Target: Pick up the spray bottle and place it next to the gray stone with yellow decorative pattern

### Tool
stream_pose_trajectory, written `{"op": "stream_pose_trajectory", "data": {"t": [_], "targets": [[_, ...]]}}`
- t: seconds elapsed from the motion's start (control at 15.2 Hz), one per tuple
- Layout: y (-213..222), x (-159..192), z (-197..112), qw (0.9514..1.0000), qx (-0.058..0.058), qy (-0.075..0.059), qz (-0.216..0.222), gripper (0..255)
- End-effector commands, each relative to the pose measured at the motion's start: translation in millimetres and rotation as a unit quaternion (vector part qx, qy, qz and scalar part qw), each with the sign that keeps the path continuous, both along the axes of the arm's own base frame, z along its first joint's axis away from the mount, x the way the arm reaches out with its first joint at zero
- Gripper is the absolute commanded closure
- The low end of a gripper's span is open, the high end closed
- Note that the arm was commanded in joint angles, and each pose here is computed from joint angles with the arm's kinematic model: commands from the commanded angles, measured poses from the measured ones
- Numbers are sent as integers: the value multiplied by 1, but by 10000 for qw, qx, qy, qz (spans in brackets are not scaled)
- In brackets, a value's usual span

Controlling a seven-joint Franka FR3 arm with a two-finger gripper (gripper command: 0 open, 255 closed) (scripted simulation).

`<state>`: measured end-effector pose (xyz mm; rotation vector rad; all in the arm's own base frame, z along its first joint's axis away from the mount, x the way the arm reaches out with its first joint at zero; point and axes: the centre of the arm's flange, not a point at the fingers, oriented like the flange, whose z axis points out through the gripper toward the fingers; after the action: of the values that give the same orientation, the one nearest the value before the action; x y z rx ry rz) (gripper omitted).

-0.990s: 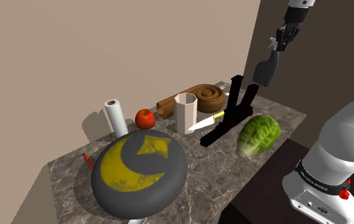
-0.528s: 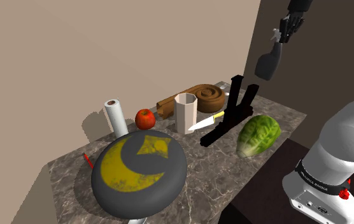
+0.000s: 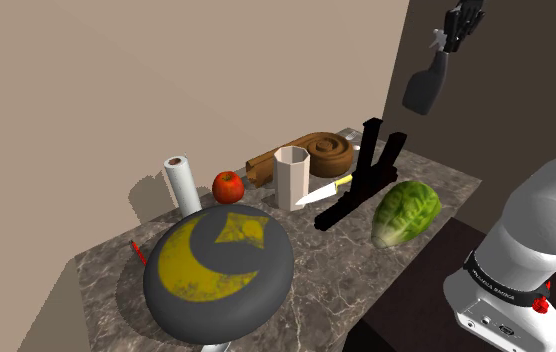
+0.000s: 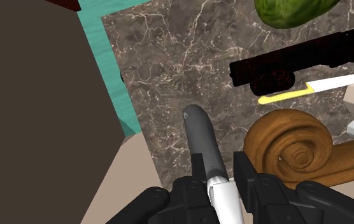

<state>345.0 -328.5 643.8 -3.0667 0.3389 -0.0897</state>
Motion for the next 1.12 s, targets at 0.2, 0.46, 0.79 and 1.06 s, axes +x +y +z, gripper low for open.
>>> {"op": "stream_pose_trajectory", "data": {"t": [0.2,0.46,0.79,1.06], "targets": [[-1,0,27,10000,1,0,1,255],[-1,0,48,10000,1,0,1,255],[-1,0,75,10000,1,0,1,255],[12,2,89,10000,1,0,1,255]]}}
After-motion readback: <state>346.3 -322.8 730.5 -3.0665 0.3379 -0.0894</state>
